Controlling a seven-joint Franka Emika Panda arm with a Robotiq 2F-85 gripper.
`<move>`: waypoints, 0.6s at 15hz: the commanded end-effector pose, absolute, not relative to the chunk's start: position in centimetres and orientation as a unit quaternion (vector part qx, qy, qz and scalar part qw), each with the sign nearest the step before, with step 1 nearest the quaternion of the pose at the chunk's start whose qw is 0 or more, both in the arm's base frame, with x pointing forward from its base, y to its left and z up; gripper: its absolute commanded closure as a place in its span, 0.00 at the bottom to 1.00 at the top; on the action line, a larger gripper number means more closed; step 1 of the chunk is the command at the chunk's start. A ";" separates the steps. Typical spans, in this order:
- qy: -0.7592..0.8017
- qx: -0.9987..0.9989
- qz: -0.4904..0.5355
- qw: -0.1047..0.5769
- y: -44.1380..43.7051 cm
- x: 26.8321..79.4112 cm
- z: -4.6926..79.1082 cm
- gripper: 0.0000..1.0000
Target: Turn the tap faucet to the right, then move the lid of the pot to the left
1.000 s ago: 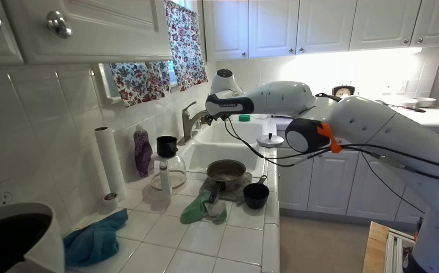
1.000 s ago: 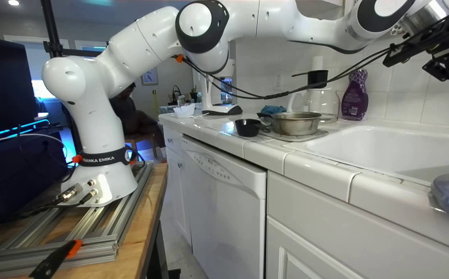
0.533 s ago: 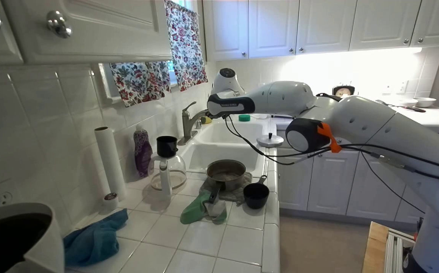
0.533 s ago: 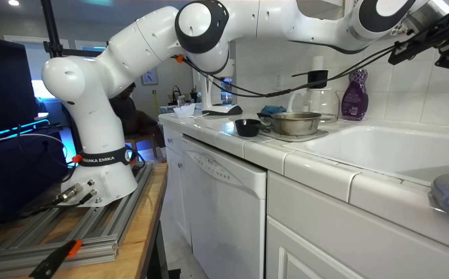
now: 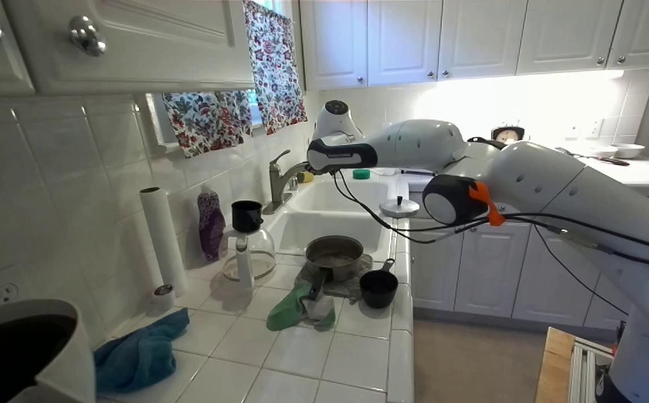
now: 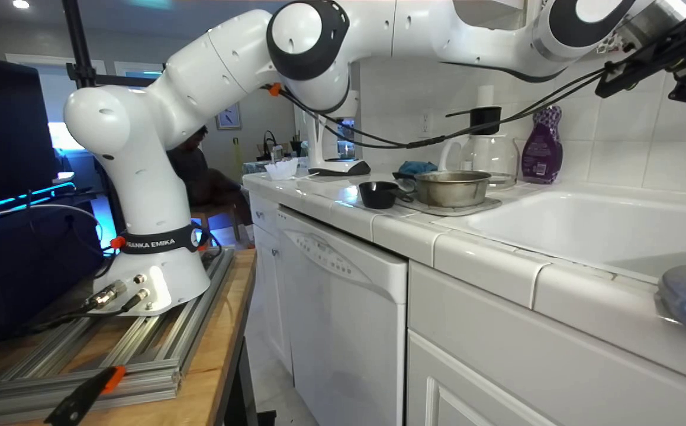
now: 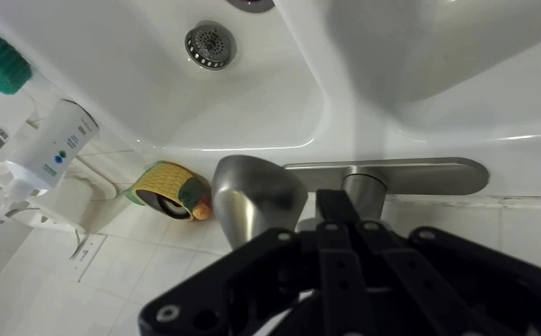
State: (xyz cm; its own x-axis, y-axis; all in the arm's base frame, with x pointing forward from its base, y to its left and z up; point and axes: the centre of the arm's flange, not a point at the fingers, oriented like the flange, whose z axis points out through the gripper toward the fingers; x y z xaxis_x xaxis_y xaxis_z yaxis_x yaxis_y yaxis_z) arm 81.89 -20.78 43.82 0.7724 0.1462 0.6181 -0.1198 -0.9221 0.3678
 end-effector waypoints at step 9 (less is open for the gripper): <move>-0.129 0.899 0.316 0.274 -25.4 81.2 43.8 1.00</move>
State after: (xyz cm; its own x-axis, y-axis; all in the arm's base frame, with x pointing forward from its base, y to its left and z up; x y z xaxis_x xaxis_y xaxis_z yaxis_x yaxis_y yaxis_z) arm 80.52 -25.43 44.21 0.7517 -0.0041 0.6595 -0.3557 -0.8446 0.4002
